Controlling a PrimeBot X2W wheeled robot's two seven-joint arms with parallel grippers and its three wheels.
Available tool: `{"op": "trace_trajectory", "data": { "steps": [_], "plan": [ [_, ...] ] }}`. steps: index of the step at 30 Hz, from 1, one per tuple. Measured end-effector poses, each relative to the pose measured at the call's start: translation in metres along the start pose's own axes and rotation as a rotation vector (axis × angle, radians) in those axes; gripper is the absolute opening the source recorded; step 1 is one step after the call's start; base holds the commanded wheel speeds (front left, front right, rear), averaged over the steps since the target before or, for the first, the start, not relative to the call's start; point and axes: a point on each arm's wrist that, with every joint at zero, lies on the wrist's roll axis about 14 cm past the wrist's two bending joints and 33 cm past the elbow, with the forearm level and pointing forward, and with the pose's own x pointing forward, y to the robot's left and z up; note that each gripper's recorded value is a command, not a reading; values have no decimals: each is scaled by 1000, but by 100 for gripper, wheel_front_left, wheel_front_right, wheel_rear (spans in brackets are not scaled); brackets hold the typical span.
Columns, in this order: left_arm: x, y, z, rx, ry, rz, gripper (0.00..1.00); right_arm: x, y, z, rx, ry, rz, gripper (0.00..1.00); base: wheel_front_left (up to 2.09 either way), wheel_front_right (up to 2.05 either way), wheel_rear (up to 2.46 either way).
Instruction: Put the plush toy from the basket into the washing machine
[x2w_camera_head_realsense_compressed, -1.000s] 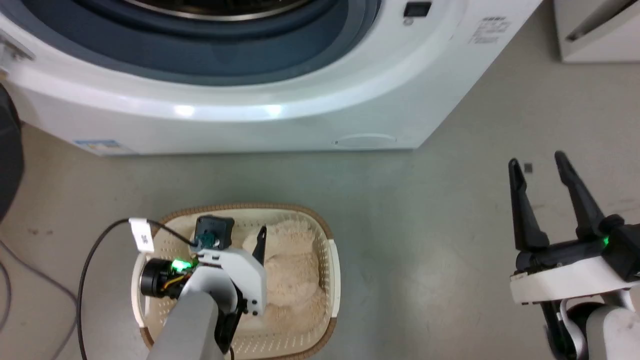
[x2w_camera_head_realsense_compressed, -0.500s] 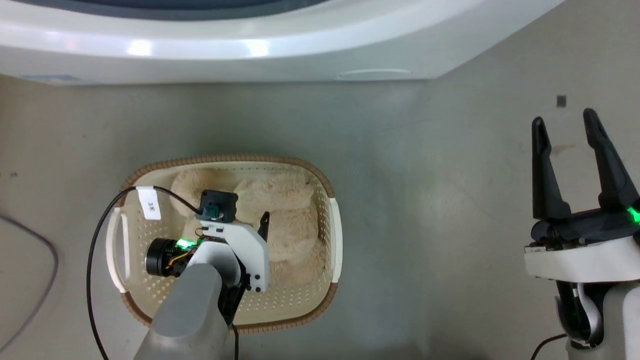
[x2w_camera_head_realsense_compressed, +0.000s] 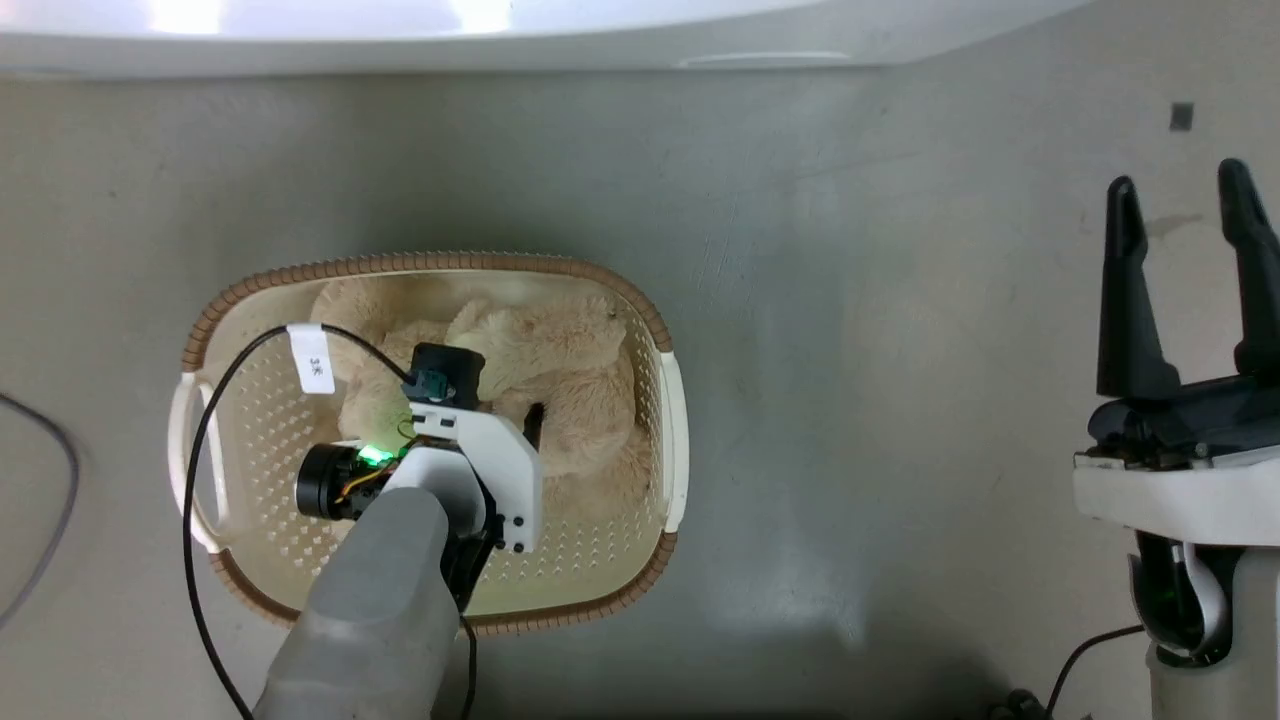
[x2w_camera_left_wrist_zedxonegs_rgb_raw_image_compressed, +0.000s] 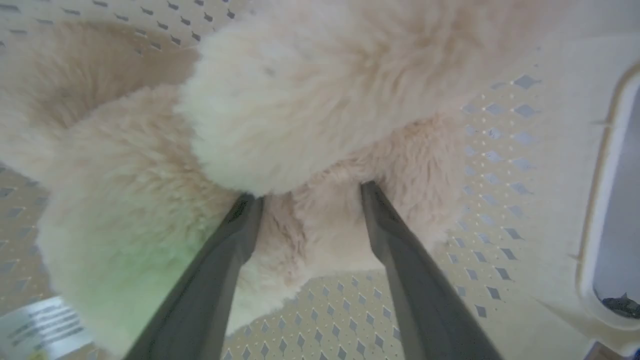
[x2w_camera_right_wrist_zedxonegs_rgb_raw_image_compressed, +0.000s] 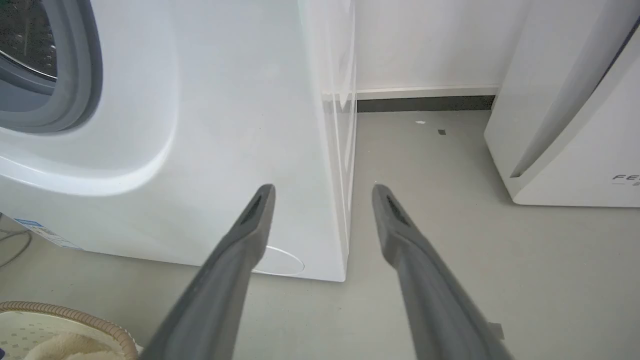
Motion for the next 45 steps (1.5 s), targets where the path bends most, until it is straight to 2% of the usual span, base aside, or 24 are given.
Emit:
{"op": "trace_trajectory", "data": {
  "steps": [11, 12, 19, 29, 45],
  "plan": [
    [26, 2, -21, -9, 89, -7, 100, 13, -4, -24, 12, 8, -8, 100, 0, 0, 0],
    [28, 2, -23, -2, 98, -15, 0, 14, -5, -26, 14, 11, -9, 100, 0, 0, 0],
    [35, 2, -35, 30, 136, -34, 0, 20, -5, -33, 32, 0, -11, 100, 0, 0, 0],
    [24, 3, -31, 68, 114, -46, 0, 20, -11, -19, 62, -38, -33, 100, 0, 0, 0],
    [-56, 0, -2, 113, -121, -38, 0, -14, 1, 50, 106, -120, -23, 100, 0, 0, 0]
  ]
}}
